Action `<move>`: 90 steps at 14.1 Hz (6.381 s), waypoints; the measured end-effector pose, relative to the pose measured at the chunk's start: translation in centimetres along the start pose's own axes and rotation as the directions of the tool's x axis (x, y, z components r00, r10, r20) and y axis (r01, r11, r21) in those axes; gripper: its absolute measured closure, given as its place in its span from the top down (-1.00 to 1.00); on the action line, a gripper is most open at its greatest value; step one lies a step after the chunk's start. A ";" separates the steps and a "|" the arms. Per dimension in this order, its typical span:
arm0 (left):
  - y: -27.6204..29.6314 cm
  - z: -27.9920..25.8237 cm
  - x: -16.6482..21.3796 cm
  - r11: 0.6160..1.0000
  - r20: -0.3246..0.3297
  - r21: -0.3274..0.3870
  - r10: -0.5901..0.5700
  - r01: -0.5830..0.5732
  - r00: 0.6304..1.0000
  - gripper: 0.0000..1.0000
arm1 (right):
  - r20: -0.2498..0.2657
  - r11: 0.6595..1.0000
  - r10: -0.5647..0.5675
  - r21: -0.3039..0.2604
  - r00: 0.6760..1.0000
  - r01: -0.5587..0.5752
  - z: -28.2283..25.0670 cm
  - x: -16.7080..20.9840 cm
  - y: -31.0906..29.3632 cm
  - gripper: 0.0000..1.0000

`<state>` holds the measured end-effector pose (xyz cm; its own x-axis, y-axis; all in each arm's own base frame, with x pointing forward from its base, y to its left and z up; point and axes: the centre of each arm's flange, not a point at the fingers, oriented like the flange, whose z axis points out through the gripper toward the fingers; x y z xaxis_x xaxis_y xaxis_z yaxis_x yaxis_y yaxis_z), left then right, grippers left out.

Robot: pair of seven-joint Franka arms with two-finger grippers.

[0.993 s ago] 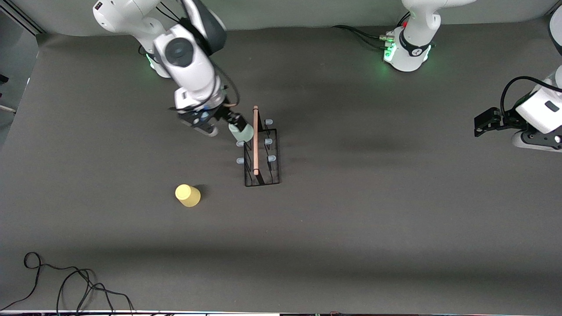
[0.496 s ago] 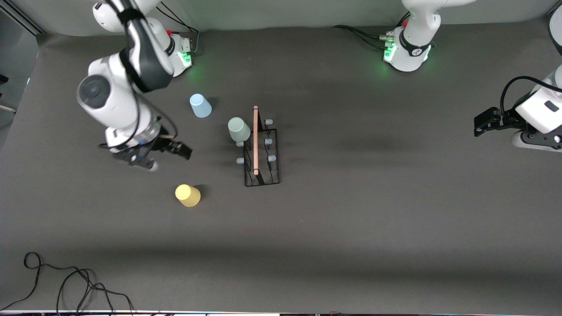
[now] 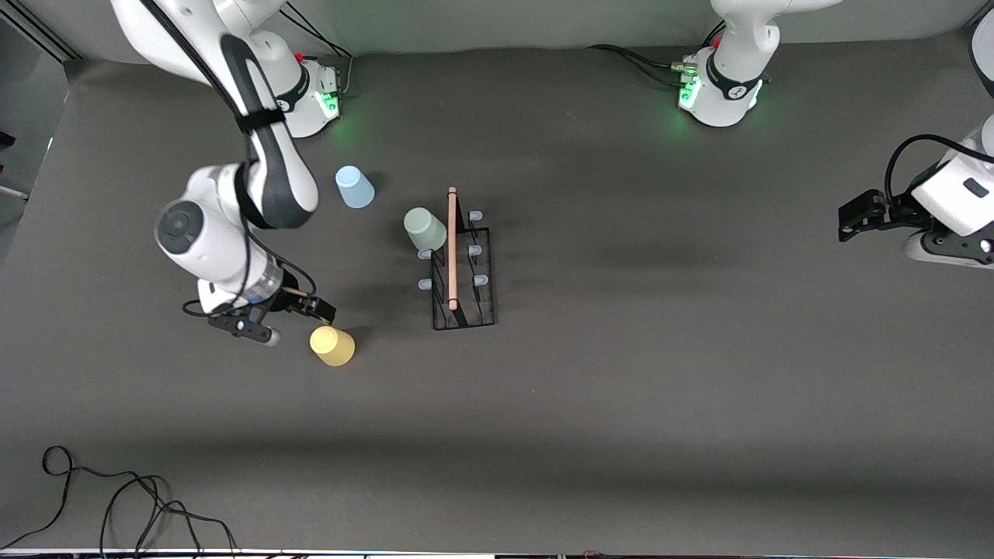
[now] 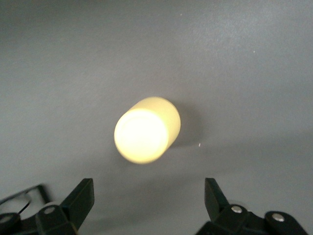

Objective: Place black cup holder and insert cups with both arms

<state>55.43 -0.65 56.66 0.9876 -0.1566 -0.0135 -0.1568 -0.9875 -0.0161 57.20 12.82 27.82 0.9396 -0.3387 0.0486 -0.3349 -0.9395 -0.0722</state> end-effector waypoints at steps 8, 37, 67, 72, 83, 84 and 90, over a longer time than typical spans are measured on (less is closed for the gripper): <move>0.0 0.0 0.0 1.000 0.000 0.000 0.000 0.000 1.000 1.00 | -0.029 0.999 0.047 -0.001 0.998 -0.047 3.4 1.7 -1.5 1.00; 0.0 0.0 0.0 1.000 -0.001 0.000 -0.011 0.011 1.000 1.00 | 0.160 0.981 0.159 0.082 0.974 -0.173 -10.1 -9.6 -18.2 0.33; 0.0 -0.1 0.1 1.000 -0.008 0.001 -0.012 0.012 1.000 1.00 | 0.240 0.991 -0.104 -0.053 0.965 0.120 -31.6 4.5 4.5 1.00; 0.0 -1.0 0.0 1.000 -0.026 0.004 -0.011 0.011 1.000 1.00 | 0.253 0.986 -0.097 -0.105 0.963 0.127 -33.1 4.1 5.5 1.00; 0.6 -1.0 0.1 1.000 -0.026 0.008 0.000 0.000 1.000 1.00 | 0.286 0.971 -0.167 -0.119 0.944 0.207 -32.5 5.1 7.6 1.00; 0.6 -1.0 0.1 1.000 -0.026 0.008 0.000 0.000 1.000 1.00 | 0.284 0.971 -0.175 -0.109 0.943 0.213 -32.8 5.0 7.8 1.00; 0.6 -1.0 0.1 1.000 -0.024 0.008 0.001 0.000 1.000 1.00 | 0.241 0.973 -0.194 -0.075 0.951 0.217 -33.3 4.5 10.0 1.00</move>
<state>55.45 -1.31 57.68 0.9874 -0.1576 0.0110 -0.1573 -0.9872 -0.0245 55.72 0.21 60.45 0.9753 -0.1276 -0.1802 -0.1269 -0.9918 0.0155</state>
